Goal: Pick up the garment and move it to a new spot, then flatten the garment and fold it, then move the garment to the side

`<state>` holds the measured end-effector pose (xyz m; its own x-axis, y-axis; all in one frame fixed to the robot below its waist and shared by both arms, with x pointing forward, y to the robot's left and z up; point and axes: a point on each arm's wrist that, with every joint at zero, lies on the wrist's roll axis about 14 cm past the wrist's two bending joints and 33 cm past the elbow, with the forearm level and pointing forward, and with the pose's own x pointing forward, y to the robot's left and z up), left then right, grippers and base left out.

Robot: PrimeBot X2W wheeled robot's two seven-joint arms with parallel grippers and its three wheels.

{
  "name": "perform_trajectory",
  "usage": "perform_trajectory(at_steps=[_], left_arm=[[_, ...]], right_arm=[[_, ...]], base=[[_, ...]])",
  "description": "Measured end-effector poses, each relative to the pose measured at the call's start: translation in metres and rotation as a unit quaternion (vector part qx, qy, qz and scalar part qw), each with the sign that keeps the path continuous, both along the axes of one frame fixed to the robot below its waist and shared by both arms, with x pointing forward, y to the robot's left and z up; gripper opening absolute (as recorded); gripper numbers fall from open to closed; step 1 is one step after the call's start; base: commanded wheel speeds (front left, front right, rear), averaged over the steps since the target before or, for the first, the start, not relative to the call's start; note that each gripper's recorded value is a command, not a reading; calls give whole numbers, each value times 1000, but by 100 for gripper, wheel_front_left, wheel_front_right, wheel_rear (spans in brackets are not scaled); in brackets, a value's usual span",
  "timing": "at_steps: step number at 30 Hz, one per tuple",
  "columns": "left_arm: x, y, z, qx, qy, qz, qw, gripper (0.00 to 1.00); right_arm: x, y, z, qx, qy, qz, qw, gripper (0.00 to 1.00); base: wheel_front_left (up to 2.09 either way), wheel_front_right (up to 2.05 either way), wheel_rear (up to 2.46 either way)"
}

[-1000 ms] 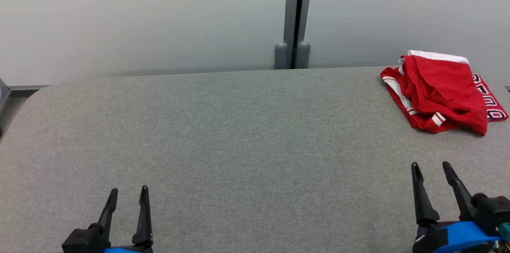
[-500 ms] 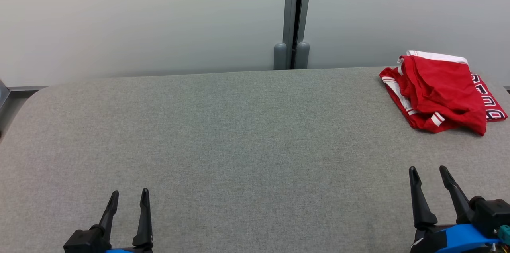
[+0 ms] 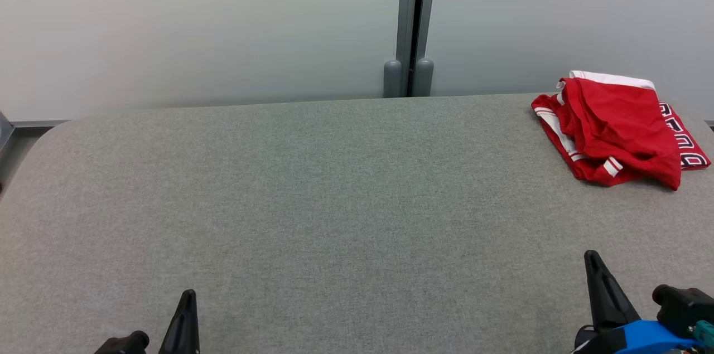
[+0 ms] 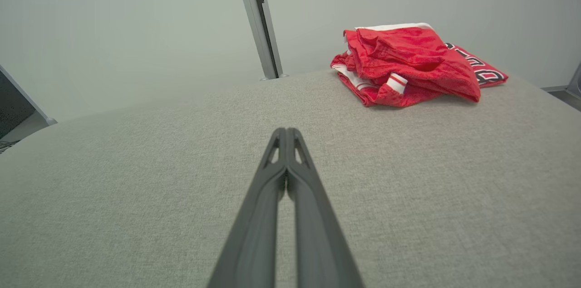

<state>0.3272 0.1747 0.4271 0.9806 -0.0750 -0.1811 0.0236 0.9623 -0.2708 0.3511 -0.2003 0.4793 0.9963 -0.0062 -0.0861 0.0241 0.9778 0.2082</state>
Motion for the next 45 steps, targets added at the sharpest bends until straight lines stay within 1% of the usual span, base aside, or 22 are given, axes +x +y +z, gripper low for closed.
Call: perform_trajectory(at_steps=[8, 19, 20, 28, 45], left_arm=[[5, 7, 3, -66, 6, 32, 997, 0], [13, 13, 9, -150, 9, 62, 987, 0], [15, 14, 11, -164, 8, 67, 984, 0], [20, 16, 15, -217, 7, 81, 973, 0], [31, 20, 28, -318, -1, 100, 943, 0]], right_arm=[[1, -1, -2, 74, 4, -12, 997, 0], [5, -2, 0, 166, 2, -24, 986, 0], [6, -2, 0, 182, 0, -25, 983, 0], [10, -2, 2, 239, -2, -30, 970, 0], [17, -1, 6, 344, -7, -36, 938, 0]], base=[[0, 0, 0], [0, 0, 0], [0, 0, 0], [0, 0, 0], [0, 0, 0]])
